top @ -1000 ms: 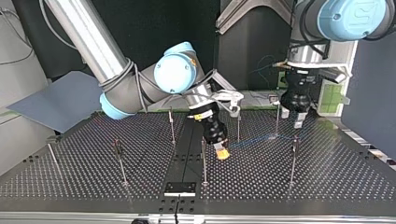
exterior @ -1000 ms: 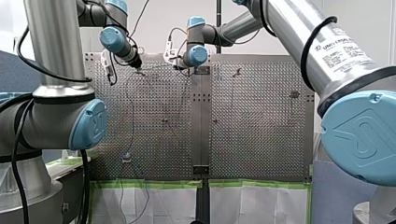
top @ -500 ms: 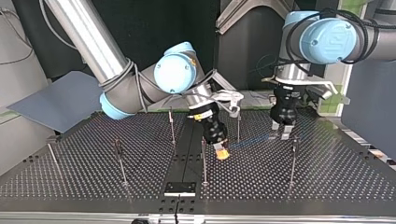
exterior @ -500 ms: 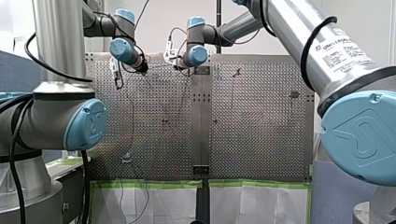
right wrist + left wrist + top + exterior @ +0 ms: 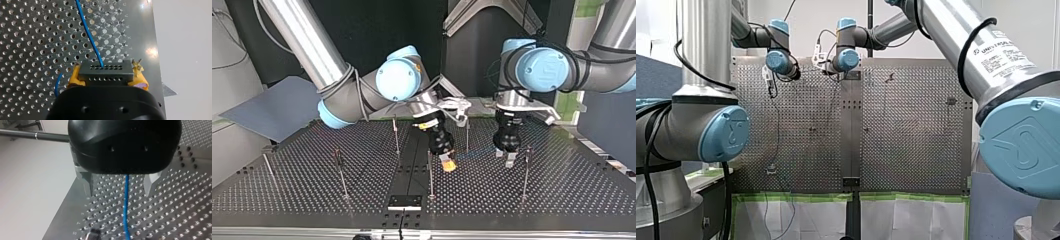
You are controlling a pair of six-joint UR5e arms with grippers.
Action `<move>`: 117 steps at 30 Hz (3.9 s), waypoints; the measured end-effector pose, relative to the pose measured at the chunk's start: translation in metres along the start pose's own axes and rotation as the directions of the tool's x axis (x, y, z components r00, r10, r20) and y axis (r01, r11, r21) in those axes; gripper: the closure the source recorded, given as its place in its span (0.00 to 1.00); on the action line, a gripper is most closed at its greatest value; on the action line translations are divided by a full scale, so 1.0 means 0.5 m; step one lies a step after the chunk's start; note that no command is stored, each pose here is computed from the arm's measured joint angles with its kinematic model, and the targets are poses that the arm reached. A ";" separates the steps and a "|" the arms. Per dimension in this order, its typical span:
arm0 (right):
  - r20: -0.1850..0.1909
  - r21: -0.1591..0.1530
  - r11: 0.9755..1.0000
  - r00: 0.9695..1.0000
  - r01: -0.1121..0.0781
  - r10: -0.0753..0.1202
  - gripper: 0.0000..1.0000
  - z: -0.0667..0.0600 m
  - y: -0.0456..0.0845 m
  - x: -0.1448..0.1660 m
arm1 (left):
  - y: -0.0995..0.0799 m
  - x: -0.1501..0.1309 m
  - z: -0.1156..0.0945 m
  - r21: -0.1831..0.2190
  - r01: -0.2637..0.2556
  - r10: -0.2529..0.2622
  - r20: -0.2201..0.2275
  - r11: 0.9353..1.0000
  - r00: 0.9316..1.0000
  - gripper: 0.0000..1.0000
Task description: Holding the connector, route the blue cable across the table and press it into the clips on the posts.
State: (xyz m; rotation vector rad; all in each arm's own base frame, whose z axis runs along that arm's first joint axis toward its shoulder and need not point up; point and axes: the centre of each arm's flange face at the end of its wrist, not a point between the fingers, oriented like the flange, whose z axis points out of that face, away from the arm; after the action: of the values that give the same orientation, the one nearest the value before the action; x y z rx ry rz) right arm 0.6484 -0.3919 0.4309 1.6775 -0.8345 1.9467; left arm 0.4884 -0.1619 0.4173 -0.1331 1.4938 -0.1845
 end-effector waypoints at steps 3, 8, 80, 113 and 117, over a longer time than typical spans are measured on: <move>0.000 -0.001 1.000 1.000 -0.001 0.001 1.00 0.000 0.002 0.000 | 0.000 0.004 0.024 -0.004 0.001 -0.001 0.012 1.000 1.000 0.00; 0.001 -0.003 1.000 1.000 -0.003 0.003 1.00 0.001 0.006 0.001 | 0.010 0.037 0.052 -0.018 0.006 -0.006 -0.002 1.000 1.000 0.00; 0.329 -0.057 0.998 0.944 -0.010 0.028 1.00 -0.134 0.036 -0.301 | 0.013 0.380 -0.188 -0.123 -0.042 0.005 -0.288 0.992 0.958 1.00; 0.362 -0.083 0.996 0.930 -0.039 0.066 1.00 -0.143 0.164 -0.433 | 0.043 0.514 -0.117 -0.131 0.026 -0.061 -0.271 0.991 0.961 1.00; 0.354 -0.072 0.996 0.932 -0.047 0.070 1.00 -0.134 0.172 -0.425 | 0.052 0.520 -0.095 -0.136 0.029 -0.065 -0.268 0.990 0.961 1.00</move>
State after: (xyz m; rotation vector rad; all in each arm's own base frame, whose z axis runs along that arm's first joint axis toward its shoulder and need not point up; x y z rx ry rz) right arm 0.5786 -0.3957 0.2026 2.0227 -1.0746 1.6538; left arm 0.4594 -0.1882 0.1544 -0.2573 1.7793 -0.1468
